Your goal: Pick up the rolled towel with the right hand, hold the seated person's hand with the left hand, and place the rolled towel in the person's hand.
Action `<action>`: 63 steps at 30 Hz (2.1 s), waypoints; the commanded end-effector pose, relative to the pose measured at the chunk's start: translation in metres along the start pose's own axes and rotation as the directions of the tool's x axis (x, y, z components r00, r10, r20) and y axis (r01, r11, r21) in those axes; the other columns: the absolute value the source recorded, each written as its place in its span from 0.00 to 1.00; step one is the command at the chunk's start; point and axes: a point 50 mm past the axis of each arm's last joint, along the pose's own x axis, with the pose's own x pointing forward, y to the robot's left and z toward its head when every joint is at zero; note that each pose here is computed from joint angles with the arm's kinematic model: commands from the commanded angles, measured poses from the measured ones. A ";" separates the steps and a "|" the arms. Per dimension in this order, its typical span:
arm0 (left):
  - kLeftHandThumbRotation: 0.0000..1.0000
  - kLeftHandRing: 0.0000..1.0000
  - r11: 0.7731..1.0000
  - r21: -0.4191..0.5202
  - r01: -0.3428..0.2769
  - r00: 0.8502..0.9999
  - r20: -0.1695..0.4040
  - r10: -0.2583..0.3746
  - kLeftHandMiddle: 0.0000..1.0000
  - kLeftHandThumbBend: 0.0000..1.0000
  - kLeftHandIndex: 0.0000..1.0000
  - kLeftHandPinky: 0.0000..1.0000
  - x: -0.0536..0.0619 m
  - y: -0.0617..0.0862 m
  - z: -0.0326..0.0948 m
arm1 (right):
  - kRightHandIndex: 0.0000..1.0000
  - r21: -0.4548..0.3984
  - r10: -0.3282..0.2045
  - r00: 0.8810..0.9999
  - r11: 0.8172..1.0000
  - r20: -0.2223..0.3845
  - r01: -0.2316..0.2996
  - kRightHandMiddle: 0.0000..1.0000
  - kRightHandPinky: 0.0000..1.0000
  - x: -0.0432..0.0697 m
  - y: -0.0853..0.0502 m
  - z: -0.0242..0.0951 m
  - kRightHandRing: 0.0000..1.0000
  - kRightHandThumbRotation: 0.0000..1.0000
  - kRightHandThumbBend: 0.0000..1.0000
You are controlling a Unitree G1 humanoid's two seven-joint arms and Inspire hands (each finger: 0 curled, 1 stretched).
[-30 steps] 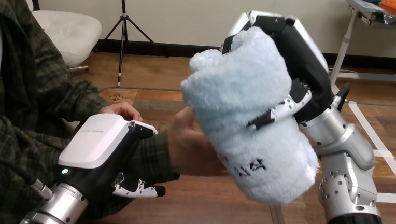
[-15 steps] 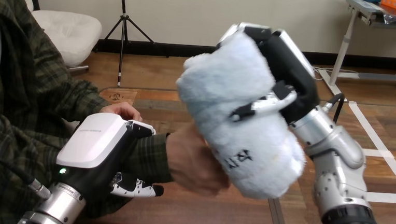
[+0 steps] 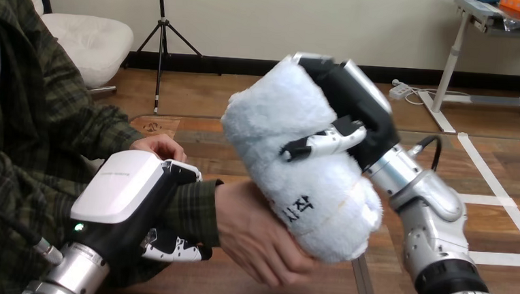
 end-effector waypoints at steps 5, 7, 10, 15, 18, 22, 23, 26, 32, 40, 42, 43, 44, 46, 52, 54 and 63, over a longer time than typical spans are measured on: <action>0.00 0.30 0.999 -0.029 -0.024 0.997 0.078 0.026 0.36 0.92 0.38 0.28 -0.004 0.009 0.018 | 0.13 -0.062 -0.046 0.999 0.997 0.006 0.047 0.11 0.01 0.033 -0.019 0.029 0.05 0.00 0.54; 0.00 0.31 0.999 -0.030 -0.027 0.997 0.078 0.029 0.36 0.93 0.38 0.29 -0.005 0.010 0.019 | 0.13 -0.067 -0.060 0.998 0.996 -0.014 0.059 0.11 0.01 0.034 -0.021 0.028 0.05 0.00 0.53; 0.00 0.31 0.999 -0.029 -0.028 0.997 0.077 0.030 0.36 0.93 0.38 0.30 -0.007 0.011 0.020 | 0.13 -0.078 -0.077 0.996 0.994 -0.034 0.074 0.10 0.01 0.034 -0.023 0.028 0.05 0.00 0.53; 0.00 0.32 0.999 -0.026 -0.030 0.997 0.077 0.032 0.36 0.93 0.38 0.31 -0.010 0.012 0.020 | 0.13 -0.114 -0.119 0.990 0.987 -0.077 0.110 0.11 0.01 0.034 -0.029 0.029 0.05 0.00 0.54; 0.00 0.32 0.999 -0.023 -0.029 0.997 0.074 0.030 0.36 0.93 0.38 0.31 -0.011 0.013 0.021 | 0.13 -0.134 -0.133 0.987 0.984 -0.087 0.121 0.11 0.01 0.034 -0.032 0.032 0.06 0.00 0.54; 0.00 0.32 0.999 -0.023 -0.025 0.997 0.069 0.027 0.37 0.93 0.38 0.31 -0.013 0.014 0.021 | 0.13 -0.148 -0.154 0.983 0.979 -0.099 0.138 0.10 0.01 0.034 -0.035 0.033 0.05 0.00 0.52; 0.00 0.32 0.999 -0.024 -0.025 0.997 0.068 0.026 0.37 0.93 0.38 0.31 -0.014 0.014 0.021 | 0.13 -0.151 -0.158 0.982 0.978 -0.102 0.142 0.10 0.01 0.034 -0.036 0.034 0.05 0.00 0.52; 0.00 0.32 0.999 -0.022 -0.026 0.997 0.068 0.027 0.37 0.93 0.38 0.31 -0.015 0.015 0.021 | 0.13 -0.156 -0.162 0.981 0.977 -0.107 0.145 0.10 0.01 0.033 -0.038 0.035 0.05 0.00 0.51; 0.00 0.32 1.000 -0.021 -0.023 0.998 0.063 0.024 0.37 0.93 0.38 0.31 -0.016 0.015 0.022 | 0.13 -0.170 -0.173 0.979 0.974 -0.112 0.153 0.10 0.01 0.031 -0.042 0.037 0.05 0.00 0.51; 0.00 0.31 0.999 -0.027 -0.018 0.998 0.062 0.019 0.36 0.93 0.38 0.30 -0.017 0.014 0.023 | 0.13 -0.196 -0.183 0.975 0.968 -0.125 0.157 0.10 0.01 0.027 -0.046 0.039 0.05 0.00 0.52; 0.00 0.32 0.999 -0.028 -0.018 0.998 0.064 0.020 0.37 0.93 0.38 0.30 -0.016 0.014 0.023 | 0.13 -0.198 -0.183 0.975 0.968 -0.125 0.156 0.10 0.01 0.027 -0.046 0.039 0.05 0.00 0.52; 0.00 0.32 0.999 -0.029 -0.018 0.998 0.065 0.020 0.37 0.93 0.38 0.30 -0.016 0.014 0.023 | 0.13 -0.197 -0.182 0.975 0.968 -0.125 0.156 0.10 0.01 0.027 -0.046 0.039 0.05 0.00 0.52; 0.00 0.32 0.999 -0.030 -0.019 0.998 0.065 0.020 0.37 0.93 0.38 0.30 -0.016 0.014 0.023 | 0.13 -0.196 -0.181 0.975 0.968 -0.125 0.155 0.10 0.01 0.027 -0.046 0.039 0.05 0.00 0.52; 0.00 0.32 0.999 -0.032 -0.017 0.998 0.066 0.019 0.37 0.93 0.38 0.30 -0.016 0.013 0.023 | 0.13 -0.185 -0.182 0.975 0.970 -0.126 0.157 0.10 0.01 0.025 -0.046 0.038 0.05 0.00 0.52; 0.00 0.32 0.999 -0.032 -0.015 0.998 0.066 0.017 0.37 0.93 0.38 0.31 -0.016 0.013 0.024 | 0.12 -0.173 -0.186 0.974 0.971 -0.130 0.163 0.09 0.01 0.024 -0.044 0.034 0.04 0.00 0.53; 0.00 0.32 0.999 -0.031 -0.015 0.998 0.065 0.017 0.37 0.93 0.38 0.31 -0.016 0.013 0.024 | 0.12 -0.166 -0.187 0.974 0.972 -0.132 0.164 0.09 0.01 0.024 -0.043 0.031 0.04 0.00 0.53; 0.00 0.32 1.000 -0.026 -0.010 0.998 0.064 0.011 0.37 0.93 0.38 0.31 -0.015 0.011 0.024 | 0.13 -0.123 -0.168 0.977 0.981 -0.128 0.152 0.11 0.01 0.023 -0.036 0.022 0.05 0.00 0.55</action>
